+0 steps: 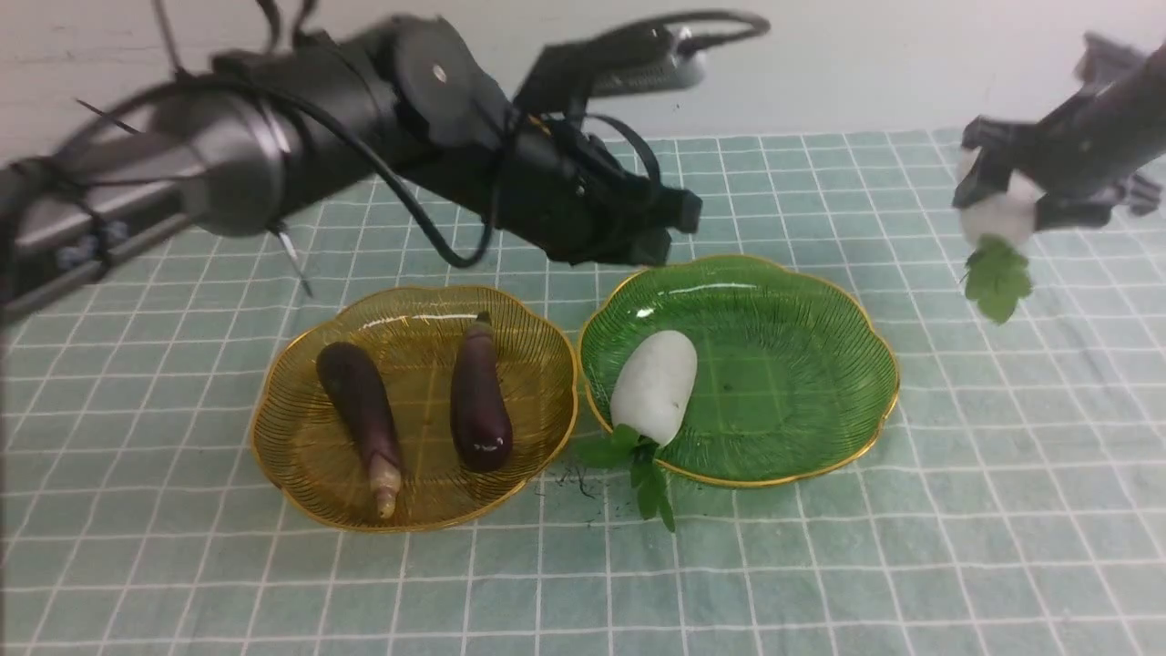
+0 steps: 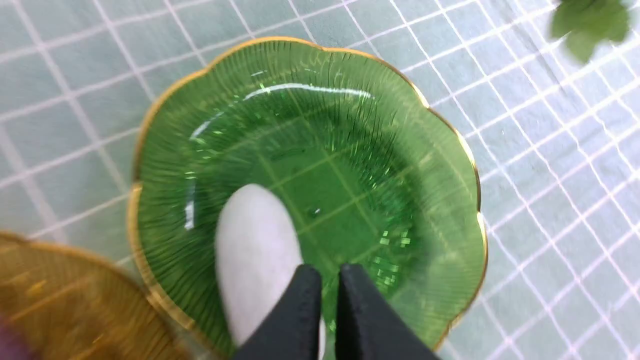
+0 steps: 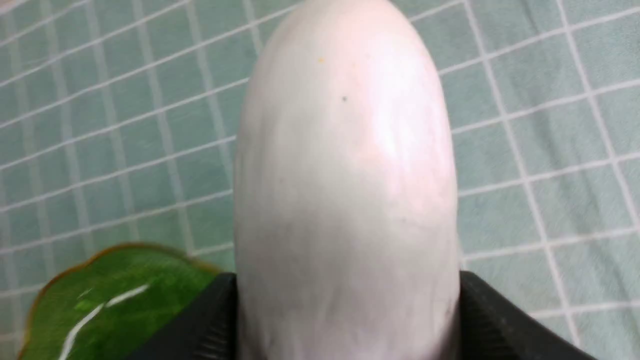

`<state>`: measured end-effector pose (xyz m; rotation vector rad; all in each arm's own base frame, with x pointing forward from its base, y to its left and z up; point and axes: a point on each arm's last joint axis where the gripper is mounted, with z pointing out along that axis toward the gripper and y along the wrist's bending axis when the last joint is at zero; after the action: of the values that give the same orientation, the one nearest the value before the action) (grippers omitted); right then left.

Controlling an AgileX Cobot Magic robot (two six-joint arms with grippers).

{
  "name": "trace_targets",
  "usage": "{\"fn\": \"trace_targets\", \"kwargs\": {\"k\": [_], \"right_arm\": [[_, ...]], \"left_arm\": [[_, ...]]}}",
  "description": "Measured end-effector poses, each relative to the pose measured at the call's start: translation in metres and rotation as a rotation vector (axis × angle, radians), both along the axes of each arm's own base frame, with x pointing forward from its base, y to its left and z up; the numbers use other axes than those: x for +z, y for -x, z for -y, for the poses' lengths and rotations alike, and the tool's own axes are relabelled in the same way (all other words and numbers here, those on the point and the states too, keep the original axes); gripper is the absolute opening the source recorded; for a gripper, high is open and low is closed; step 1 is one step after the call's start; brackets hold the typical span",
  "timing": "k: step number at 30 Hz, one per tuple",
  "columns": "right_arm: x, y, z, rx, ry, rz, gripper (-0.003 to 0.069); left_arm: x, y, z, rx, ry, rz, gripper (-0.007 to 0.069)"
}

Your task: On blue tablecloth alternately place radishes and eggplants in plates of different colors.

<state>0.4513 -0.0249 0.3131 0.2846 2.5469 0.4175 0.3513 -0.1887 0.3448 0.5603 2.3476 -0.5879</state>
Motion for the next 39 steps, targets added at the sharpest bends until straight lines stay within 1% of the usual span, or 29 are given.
{"fn": "trace_targets", "kwargs": {"k": [1, 3, 7, 10, 12, 16, 20, 23, 27, 31, 36, 38, 39], "right_arm": [[0.010, 0.007, -0.007, 0.033, -0.006, -0.001, 0.0468], [0.017, 0.014, -0.022, 0.091, -0.020, -0.020, 0.0468], [0.008, 0.013, -0.058, 0.199, -0.015, -0.057, 0.0468], [-0.014, 0.007, -0.085, 0.260, -0.015, -0.102, 0.0468], [-0.032, 0.004, -0.104, 0.302, -0.016, -0.148, 0.0468], [-0.087, -0.005, -0.142, 0.373, -0.028, -0.269, 0.0468], [-0.112, -0.006, -0.157, 0.401, -0.028, -0.321, 0.0486], [-0.116, -0.005, -0.162, 0.427, -0.021, -0.321, 0.0520], [-0.102, -0.003, -0.162, 0.448, -0.004, -0.282, 0.0535], [-0.066, 0.005, -0.156, 0.454, 0.049, -0.200, 0.0535], [-0.004, 0.025, -0.147, 0.449, 0.105, -0.061, 0.0530], [0.038, 0.045, -0.142, 0.446, 0.108, 0.023, 0.0507], [0.052, 0.053, -0.140, 0.444, 0.109, 0.065, 0.0488]], "left_arm": [[0.008, 0.006, -0.006, -0.006, -0.017, 0.005, 0.0000], [0.018, 0.015, -0.013, -0.020, -0.047, 0.001, -0.0006], [0.031, 0.035, -0.023, -0.051, -0.103, -0.022, -0.0008], [0.029, 0.045, -0.027, -0.069, -0.132, -0.066, -0.0008], [0.021, 0.051, -0.030, -0.075, -0.151, -0.104, -0.0008], [-0.006, 0.068, -0.038, -0.070, -0.187, -0.191, -0.0008], [-0.013, 0.088, -0.048, -0.059, -0.192, -0.199, -0.0008], [-0.011, 0.105, -0.056, -0.046, -0.181, -0.187, -0.0008], [-0.004, 0.126, -0.066, -0.022, -0.171, -0.155, -0.0008], [0.007, 0.144, -0.076, 0.004, -0.163, -0.107, -0.0008], [0.023, 0.168, -0.089, 0.040, -0.139, -0.043, -0.0008], [0.030, 0.181, -0.096, 0.053, -0.125, -0.014, -0.0008], [0.033, 0.187, -0.099, 0.058, -0.121, -0.001, -0.0008]]}}
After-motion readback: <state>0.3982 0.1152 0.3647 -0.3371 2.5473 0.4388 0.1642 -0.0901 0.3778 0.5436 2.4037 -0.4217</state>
